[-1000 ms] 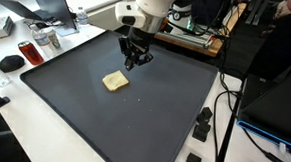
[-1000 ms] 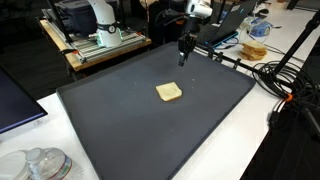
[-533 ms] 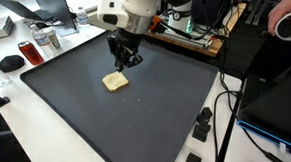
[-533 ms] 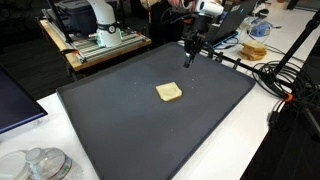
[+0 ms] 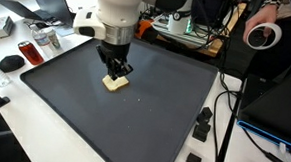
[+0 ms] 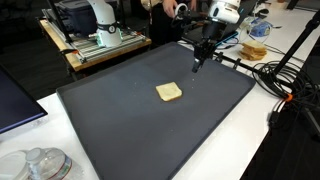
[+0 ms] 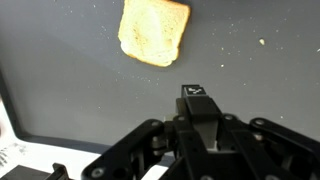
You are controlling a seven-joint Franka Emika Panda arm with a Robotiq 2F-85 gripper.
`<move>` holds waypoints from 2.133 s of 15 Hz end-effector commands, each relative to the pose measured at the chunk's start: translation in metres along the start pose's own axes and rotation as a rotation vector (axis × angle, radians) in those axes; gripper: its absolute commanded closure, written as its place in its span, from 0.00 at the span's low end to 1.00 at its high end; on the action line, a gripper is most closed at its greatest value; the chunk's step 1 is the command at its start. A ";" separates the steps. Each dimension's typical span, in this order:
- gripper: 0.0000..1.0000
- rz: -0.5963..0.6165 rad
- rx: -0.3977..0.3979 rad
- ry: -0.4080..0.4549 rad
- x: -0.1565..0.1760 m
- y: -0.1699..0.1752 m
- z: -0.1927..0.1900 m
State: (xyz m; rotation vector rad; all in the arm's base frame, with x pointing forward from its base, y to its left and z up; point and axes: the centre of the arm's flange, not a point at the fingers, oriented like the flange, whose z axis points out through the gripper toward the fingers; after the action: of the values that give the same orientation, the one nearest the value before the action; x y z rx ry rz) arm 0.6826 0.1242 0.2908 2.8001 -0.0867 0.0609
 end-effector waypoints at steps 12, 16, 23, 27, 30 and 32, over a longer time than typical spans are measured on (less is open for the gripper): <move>0.95 -0.062 0.287 -0.211 0.079 0.090 0.019; 0.95 -0.072 0.347 -0.231 0.077 0.124 0.037; 0.95 -0.077 0.502 -0.215 0.071 0.179 0.062; 0.78 -0.053 0.476 -0.214 0.066 0.186 0.068; 0.78 -0.055 0.482 -0.213 0.066 0.186 0.068; 0.95 -0.056 0.510 -0.217 0.068 0.189 0.071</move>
State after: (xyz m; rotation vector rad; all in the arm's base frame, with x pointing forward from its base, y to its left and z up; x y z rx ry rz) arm 0.7380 -0.0750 0.2922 3.2805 -0.0454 -0.2652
